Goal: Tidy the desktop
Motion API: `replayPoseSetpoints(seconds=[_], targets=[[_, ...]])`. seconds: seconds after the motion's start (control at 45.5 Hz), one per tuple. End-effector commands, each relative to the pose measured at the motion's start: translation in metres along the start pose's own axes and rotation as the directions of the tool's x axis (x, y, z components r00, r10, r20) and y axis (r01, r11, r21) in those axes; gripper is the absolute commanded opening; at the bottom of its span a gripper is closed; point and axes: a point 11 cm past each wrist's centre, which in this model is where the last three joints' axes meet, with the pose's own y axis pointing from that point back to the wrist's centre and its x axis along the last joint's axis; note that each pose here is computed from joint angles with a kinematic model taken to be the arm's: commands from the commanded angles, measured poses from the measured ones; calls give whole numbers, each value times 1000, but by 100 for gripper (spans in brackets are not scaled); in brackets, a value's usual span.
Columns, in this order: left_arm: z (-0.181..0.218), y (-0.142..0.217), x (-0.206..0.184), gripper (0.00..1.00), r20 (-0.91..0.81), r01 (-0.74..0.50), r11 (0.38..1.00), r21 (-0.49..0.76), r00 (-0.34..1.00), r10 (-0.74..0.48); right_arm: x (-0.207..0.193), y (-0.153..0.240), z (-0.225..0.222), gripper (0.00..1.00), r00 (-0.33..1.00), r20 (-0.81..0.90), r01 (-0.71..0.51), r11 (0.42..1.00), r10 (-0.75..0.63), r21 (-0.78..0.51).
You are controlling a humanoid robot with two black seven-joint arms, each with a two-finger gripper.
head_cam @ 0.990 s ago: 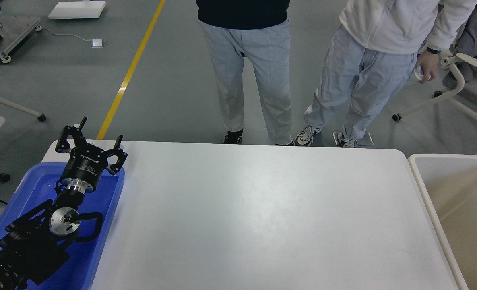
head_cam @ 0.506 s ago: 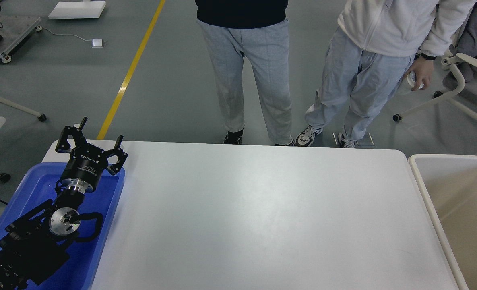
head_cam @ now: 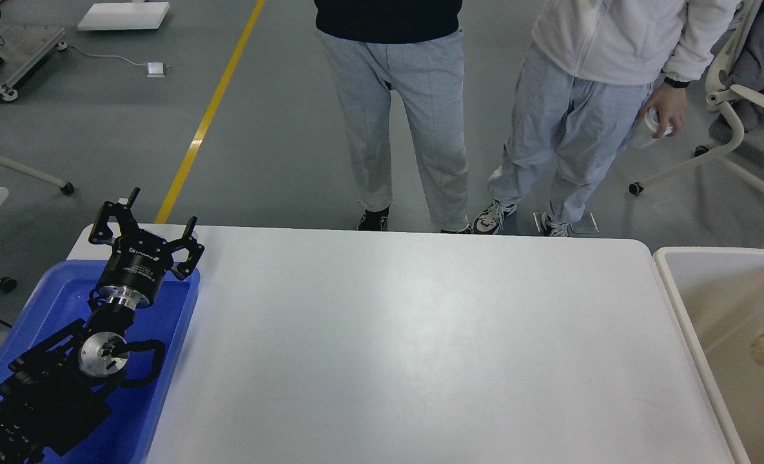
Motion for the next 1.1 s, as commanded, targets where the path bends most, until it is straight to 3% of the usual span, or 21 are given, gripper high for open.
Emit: replayPoseSetpoints(seconds=[0.0,0.242,0.462,0.572,0.682,0.924,1.078], targets=[[0,0,0,100,1,-1,1000,0,1000,1,-2,0,-1,99,1000,1,-3,1000,3,1],[0,0,0,100,1,-1,1000,-2,1000,1,-13,-2,-12,99,999,46,22,999,-24,24],[0,1,1,100,1,-2,1000,-1,1000,2,-40,-2,-46,99,918,385,55,991,-100,125],[0,1,1,100,1,-2,1000,-1,1000,2,-48,1,-70,100,872,462,71,976,-160,205],[0,1,1,100,1,-2,1000,-1,1000,2,-62,9,-94,100,857,447,137,949,-256,283],[0,1,1,100,1,-2,1000,-1,1000,2,-130,49,-124,100,733,461,319,851,-501,418],[0,1,1,100,1,-2,1000,-1,1000,2,-157,65,-150,100,613,538,285,797,-578,532]])
